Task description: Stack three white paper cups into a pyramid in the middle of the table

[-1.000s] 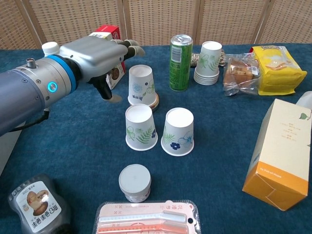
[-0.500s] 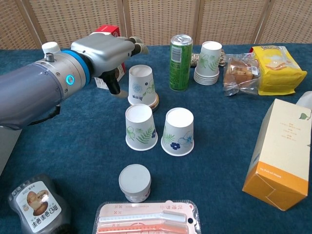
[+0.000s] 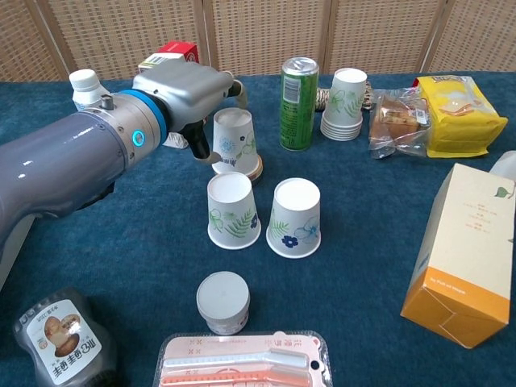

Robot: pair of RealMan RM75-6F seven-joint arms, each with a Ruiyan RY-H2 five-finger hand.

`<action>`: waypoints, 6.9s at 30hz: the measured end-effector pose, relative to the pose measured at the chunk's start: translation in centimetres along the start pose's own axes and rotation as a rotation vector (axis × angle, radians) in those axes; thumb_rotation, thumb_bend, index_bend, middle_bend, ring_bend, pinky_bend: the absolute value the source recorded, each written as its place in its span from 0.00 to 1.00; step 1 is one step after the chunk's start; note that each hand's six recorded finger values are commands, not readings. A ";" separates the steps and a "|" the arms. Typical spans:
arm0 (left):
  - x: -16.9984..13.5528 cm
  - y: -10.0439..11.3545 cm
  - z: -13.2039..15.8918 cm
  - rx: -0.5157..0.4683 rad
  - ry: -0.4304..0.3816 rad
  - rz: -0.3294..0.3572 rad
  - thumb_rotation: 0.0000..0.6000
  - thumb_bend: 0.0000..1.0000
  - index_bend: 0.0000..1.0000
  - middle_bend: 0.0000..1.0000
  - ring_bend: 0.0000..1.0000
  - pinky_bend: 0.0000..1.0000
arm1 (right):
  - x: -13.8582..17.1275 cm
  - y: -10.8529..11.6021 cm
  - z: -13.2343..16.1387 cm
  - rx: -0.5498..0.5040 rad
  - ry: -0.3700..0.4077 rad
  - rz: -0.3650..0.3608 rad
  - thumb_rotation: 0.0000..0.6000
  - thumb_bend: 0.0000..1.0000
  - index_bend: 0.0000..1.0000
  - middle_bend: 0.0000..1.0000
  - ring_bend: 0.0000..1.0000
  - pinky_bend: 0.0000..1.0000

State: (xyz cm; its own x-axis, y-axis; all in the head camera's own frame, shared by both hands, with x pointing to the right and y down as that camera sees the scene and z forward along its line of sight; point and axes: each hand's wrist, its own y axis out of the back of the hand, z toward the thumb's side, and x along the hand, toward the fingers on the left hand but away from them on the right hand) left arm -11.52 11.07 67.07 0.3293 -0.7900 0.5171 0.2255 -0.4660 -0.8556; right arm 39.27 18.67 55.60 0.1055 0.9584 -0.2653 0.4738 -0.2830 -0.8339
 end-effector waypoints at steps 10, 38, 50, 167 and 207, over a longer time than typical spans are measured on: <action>0.5 -0.3 0.5 -0.007 0.009 0.007 1.00 0.29 0.30 0.21 0.28 0.48 | 0.0 0.1 -0.2 -0.006 -0.006 -0.001 1.00 0.23 0.11 0.24 0.09 0.28; -0.4 0.5 -0.1 -0.022 -0.001 0.039 1.00 0.29 0.21 0.07 0.17 0.41 | 0.0 0.0 -0.2 -0.012 -0.006 0.005 1.00 0.23 0.11 0.24 0.09 0.28; -0.5 1.0 -0.3 -0.032 0.000 0.050 1.00 0.29 0.19 0.04 0.14 0.40 | 0.0 0.0 -0.1 -0.012 -0.007 0.006 1.00 0.23 0.11 0.24 0.09 0.28; -3.6 6.0 -4.3 -0.173 -0.036 0.183 1.00 0.35 0.37 0.42 0.49 0.62 | 0.2 -0.4 0.5 -0.020 0.011 0.020 1.00 0.23 0.12 0.24 0.09 0.28; -7.2 6.1 1.6 -0.195 -0.210 0.099 1.00 0.35 0.36 0.42 0.49 0.61 | 0.2 0.0 0.5 -0.037 0.008 0.007 1.00 0.24 0.12 0.24 0.09 0.28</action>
State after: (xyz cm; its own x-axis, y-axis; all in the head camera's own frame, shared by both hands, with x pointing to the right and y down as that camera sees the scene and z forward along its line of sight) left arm -11.04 14.58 58.18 0.5276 -0.7456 0.4071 0.0094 -0.4740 -0.8805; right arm 38.86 18.86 55.26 0.1163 0.9567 -0.2669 0.5048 -0.2884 -0.8136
